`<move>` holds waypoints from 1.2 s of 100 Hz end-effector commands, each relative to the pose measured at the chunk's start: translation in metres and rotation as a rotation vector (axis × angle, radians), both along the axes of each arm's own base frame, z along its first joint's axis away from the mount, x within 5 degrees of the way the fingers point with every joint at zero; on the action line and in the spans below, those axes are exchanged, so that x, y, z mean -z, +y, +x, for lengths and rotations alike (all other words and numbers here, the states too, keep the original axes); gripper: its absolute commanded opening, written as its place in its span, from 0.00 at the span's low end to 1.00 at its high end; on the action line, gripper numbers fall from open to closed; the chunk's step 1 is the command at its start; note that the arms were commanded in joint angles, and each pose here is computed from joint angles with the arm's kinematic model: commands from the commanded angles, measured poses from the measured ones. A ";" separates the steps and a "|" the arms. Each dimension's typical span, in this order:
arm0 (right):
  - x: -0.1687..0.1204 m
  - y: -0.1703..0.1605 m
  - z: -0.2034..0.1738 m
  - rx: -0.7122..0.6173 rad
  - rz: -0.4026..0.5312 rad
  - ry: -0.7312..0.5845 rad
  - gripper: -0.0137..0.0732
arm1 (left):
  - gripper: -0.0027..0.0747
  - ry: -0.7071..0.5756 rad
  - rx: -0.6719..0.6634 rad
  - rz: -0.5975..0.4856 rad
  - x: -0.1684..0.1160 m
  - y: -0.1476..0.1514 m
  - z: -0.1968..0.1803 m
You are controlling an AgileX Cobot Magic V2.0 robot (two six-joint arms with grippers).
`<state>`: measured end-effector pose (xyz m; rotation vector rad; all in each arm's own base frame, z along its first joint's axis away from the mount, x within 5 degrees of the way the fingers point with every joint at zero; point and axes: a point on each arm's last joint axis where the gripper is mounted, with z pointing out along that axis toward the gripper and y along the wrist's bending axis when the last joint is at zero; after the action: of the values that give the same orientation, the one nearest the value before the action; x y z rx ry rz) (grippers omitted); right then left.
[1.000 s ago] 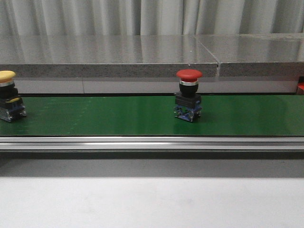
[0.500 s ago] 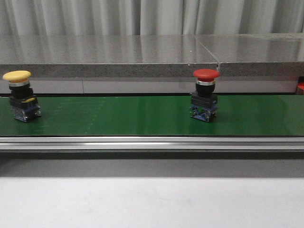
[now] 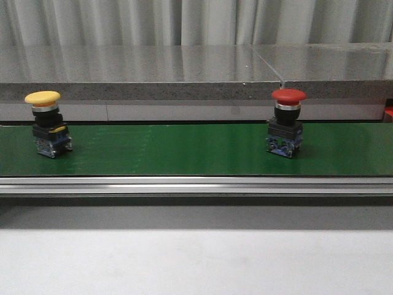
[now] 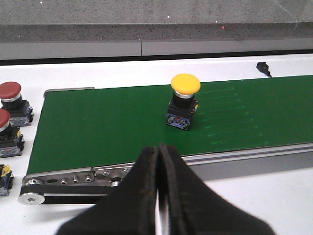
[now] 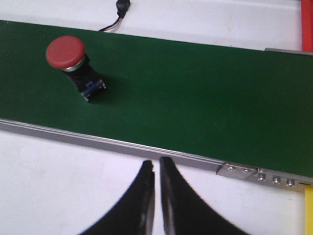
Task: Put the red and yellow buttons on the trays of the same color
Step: 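Lower the right gripper over the red button arriving on the belt, then grasp the red button with the right gripper and place it in the red tray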
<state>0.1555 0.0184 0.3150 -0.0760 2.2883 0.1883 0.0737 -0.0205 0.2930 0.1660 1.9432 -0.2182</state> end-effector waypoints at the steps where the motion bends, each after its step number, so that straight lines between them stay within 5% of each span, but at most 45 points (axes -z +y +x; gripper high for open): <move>1: -0.011 0.001 0.007 0.005 0.015 -0.055 0.44 | 0.01 -0.090 -0.012 -0.031 -0.015 0.000 0.002; 13: -0.009 0.002 0.010 0.005 0.027 -0.036 0.82 | 0.01 -0.090 -0.012 -0.031 -0.015 0.000 0.002; 19: -0.009 0.002 0.010 0.004 0.034 -0.039 0.93 | 0.01 -0.090 -0.012 -0.031 -0.015 0.000 0.002; 49: -0.003 0.003 0.028 -0.007 0.020 0.009 0.88 | 0.01 -0.090 -0.012 -0.031 -0.015 0.000 0.002; 120: 0.030 0.033 0.144 -0.132 -0.043 0.193 0.88 | 0.01 -0.090 -0.012 -0.031 -0.015 0.000 0.002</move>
<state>0.2852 0.0492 0.2679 -0.2458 2.5822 0.2239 0.0737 -0.0205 0.2930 0.1660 1.9432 -0.2182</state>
